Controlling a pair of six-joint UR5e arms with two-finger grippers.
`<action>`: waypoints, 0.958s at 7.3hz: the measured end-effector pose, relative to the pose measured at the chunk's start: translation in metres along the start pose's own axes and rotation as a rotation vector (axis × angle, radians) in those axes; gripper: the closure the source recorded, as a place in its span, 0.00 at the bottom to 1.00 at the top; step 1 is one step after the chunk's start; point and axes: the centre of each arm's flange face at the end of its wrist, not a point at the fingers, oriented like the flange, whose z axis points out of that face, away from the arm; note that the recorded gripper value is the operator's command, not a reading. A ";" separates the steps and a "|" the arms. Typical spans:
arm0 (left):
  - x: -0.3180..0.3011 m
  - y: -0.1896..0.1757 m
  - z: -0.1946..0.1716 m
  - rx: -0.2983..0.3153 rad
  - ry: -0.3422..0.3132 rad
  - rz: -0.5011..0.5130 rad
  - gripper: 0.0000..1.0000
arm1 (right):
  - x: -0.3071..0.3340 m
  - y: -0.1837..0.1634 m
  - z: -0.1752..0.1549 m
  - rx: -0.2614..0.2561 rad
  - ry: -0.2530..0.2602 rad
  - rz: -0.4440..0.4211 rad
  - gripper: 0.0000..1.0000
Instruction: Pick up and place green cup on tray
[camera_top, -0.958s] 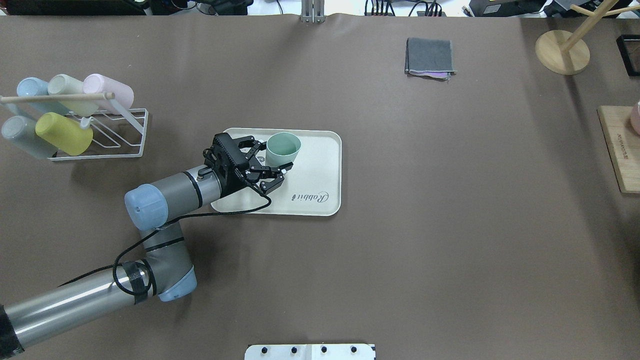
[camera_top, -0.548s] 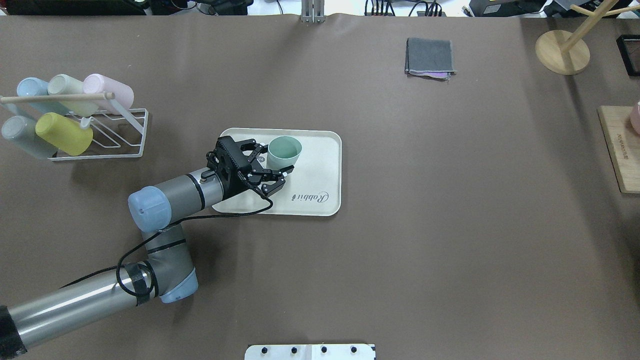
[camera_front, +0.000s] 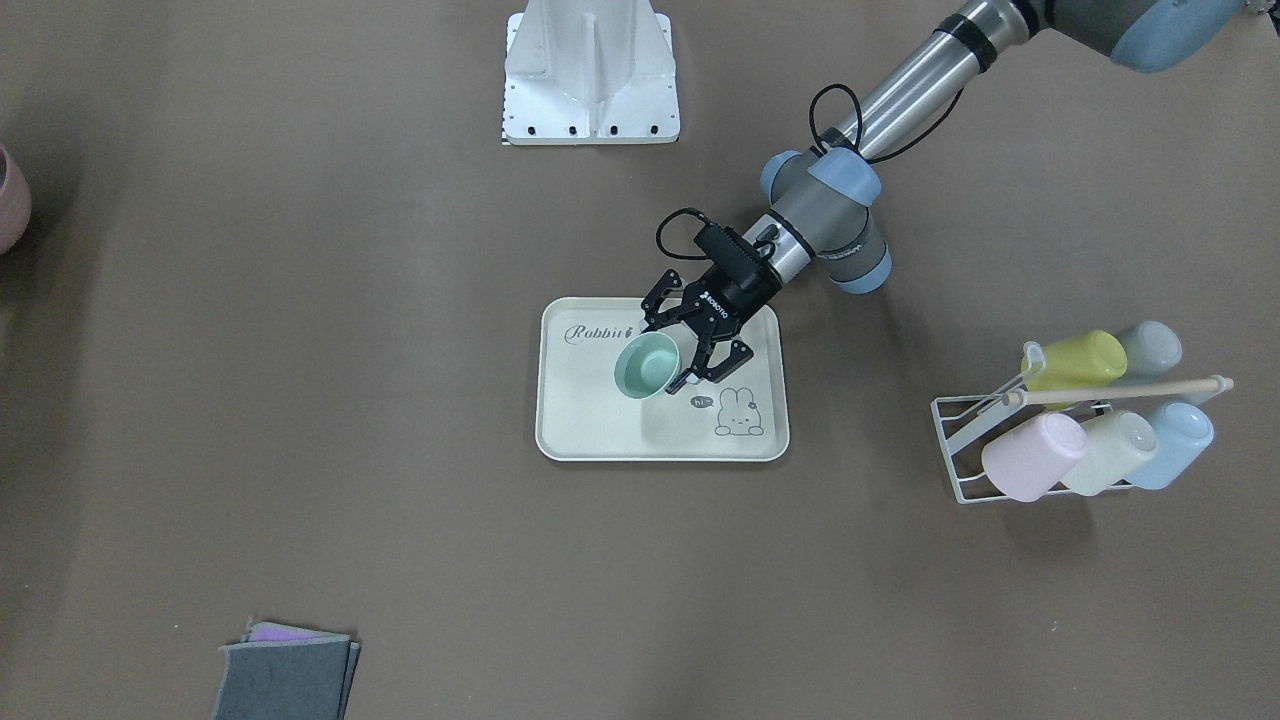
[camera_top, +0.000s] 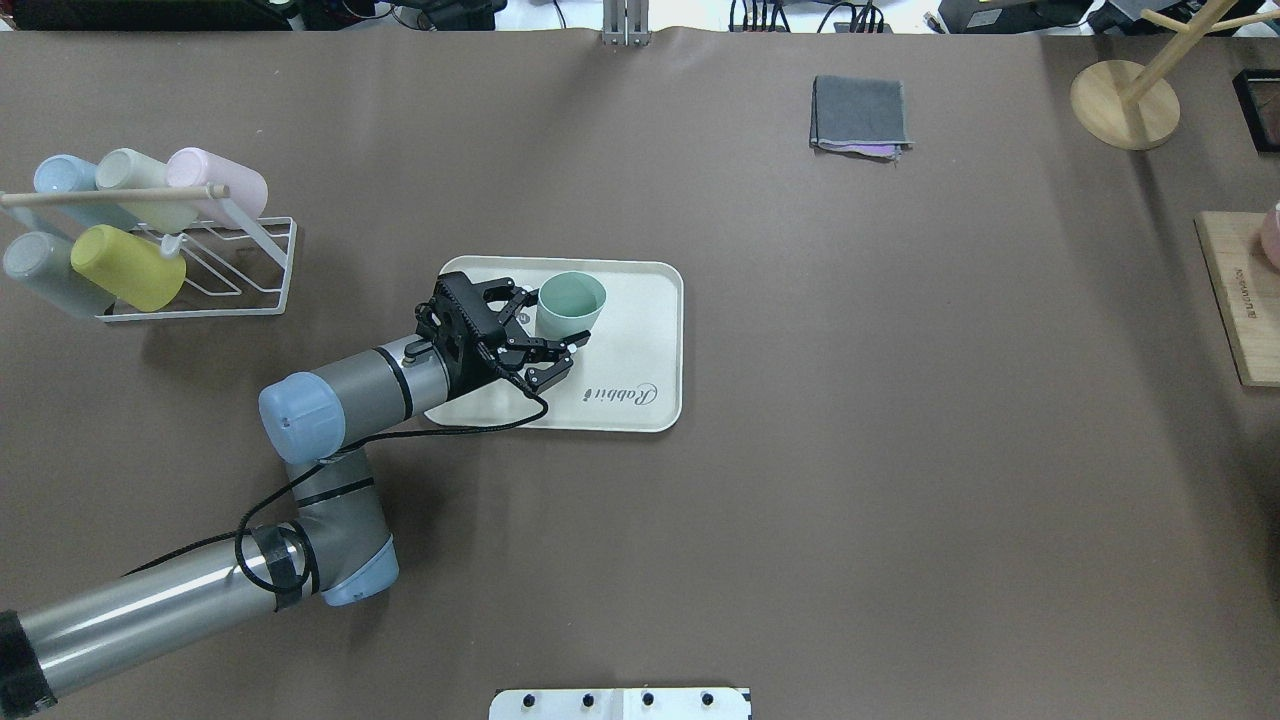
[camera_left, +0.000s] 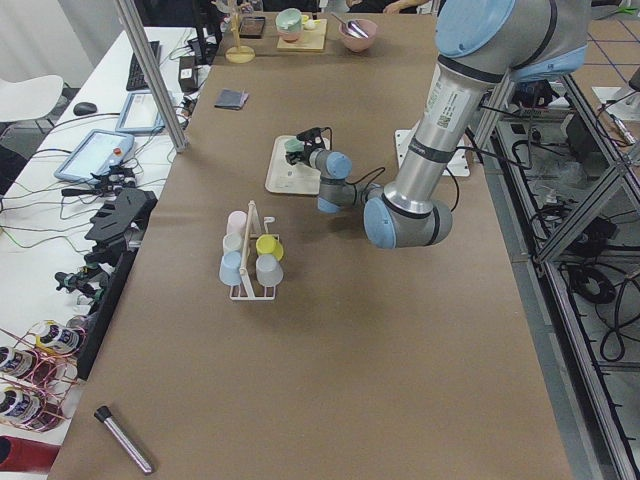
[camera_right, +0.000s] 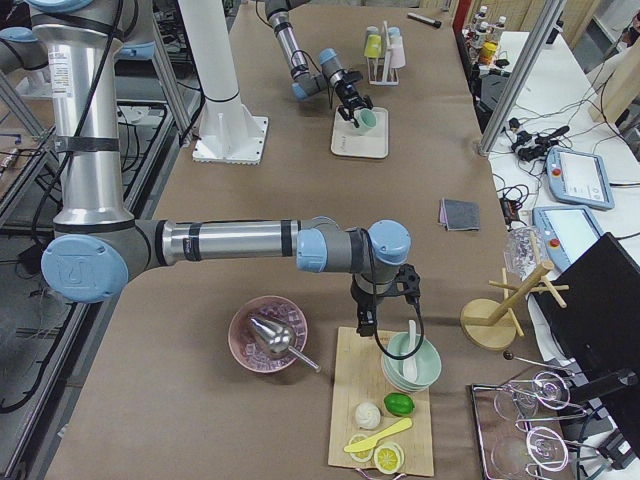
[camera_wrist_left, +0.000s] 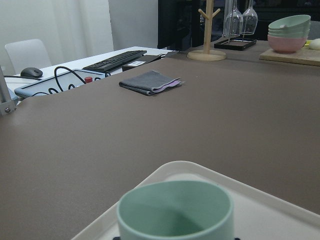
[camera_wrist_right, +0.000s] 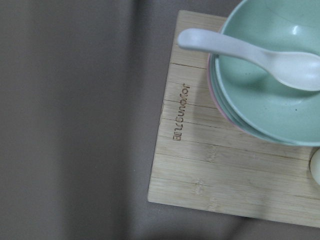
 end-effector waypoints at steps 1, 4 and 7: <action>0.000 -0.001 0.000 0.002 0.001 -0.001 0.02 | 0.000 0.000 -0.001 0.002 0.001 0.000 0.00; 0.002 -0.003 0.000 0.010 0.005 -0.002 0.02 | -0.001 -0.001 -0.001 0.003 0.002 0.002 0.00; 0.007 -0.021 -0.011 0.053 0.021 -0.013 0.02 | 0.000 0.000 -0.001 0.001 0.007 0.005 0.00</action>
